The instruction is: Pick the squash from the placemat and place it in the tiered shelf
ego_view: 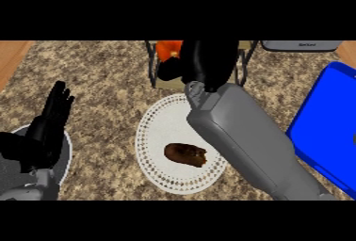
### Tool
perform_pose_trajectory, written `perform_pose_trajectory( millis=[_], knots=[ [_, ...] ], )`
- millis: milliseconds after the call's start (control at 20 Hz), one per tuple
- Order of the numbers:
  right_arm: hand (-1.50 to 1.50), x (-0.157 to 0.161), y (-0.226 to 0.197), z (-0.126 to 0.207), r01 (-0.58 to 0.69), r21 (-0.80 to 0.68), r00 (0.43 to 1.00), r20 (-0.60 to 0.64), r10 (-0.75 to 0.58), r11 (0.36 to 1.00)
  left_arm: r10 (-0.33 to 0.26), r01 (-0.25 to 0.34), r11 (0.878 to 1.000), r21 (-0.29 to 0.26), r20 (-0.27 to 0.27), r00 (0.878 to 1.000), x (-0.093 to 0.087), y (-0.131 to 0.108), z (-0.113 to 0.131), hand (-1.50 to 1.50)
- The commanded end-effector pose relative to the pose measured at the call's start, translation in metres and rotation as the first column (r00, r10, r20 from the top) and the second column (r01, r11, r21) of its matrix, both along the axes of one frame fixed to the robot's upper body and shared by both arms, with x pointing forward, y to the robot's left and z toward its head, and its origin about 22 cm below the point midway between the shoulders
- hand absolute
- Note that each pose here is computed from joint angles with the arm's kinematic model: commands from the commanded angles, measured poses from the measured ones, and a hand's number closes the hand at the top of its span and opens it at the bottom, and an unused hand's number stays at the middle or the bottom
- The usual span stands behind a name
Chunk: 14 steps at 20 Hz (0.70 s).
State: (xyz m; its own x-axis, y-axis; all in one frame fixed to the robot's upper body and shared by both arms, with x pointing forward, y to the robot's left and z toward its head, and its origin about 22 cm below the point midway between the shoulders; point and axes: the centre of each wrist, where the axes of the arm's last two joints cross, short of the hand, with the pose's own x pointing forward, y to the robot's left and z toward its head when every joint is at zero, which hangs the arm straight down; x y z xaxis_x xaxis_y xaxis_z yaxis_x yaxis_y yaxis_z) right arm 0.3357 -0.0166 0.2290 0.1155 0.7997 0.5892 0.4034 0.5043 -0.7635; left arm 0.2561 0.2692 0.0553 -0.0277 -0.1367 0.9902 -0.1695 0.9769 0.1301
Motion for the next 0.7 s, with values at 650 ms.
perform_pose_trajectory(
  millis=[650],
  knots=[
    [1.50, 0.084, -0.032, -0.050, 0.143, 0.107, 0.987, 0.056, -0.149, 0.984, -0.011, 0.011, 1.000, -0.003, -0.001, 1.000, 0.008, -0.005, 0.001, 0.00]
  ],
)
